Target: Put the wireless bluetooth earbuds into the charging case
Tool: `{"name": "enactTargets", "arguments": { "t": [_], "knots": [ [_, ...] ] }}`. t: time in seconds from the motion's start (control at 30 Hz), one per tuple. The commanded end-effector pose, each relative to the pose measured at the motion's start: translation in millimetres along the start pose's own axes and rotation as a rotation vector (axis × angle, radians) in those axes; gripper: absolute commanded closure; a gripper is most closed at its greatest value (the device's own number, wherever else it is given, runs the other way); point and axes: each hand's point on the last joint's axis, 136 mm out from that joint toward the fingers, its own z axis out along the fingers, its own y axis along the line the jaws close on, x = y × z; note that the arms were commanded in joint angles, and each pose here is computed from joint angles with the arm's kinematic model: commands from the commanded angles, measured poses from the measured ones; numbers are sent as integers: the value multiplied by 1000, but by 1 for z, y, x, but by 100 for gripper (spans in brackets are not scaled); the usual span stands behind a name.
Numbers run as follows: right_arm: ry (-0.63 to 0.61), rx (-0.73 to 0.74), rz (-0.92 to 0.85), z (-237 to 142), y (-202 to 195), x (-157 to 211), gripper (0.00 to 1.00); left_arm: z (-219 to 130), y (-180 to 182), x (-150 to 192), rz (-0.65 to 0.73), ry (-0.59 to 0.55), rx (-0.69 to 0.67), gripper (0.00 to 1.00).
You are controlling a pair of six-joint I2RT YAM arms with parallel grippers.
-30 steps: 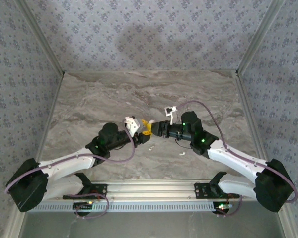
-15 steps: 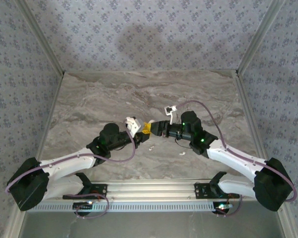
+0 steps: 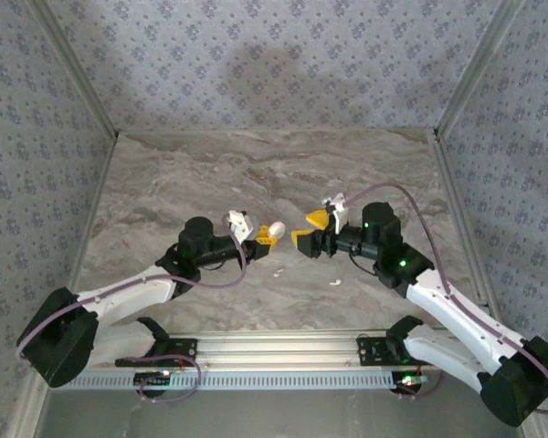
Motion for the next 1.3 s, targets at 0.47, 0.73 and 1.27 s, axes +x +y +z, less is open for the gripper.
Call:
{"name": "enactTargets", "arguments": {
  "t": [0.47,0.73,1.27],
  "knots": [
    [181,-339,-602,-28,33,26,41,-10,-47,-43,177,-104,272,82],
    [202,-404,-586,-11,34,20,41,-13,-55,-45,186,-106,315,82],
    [150,-662,-541,1,62,15,57,-14,-60,-47,184,-101,335,82]
  ]
}}
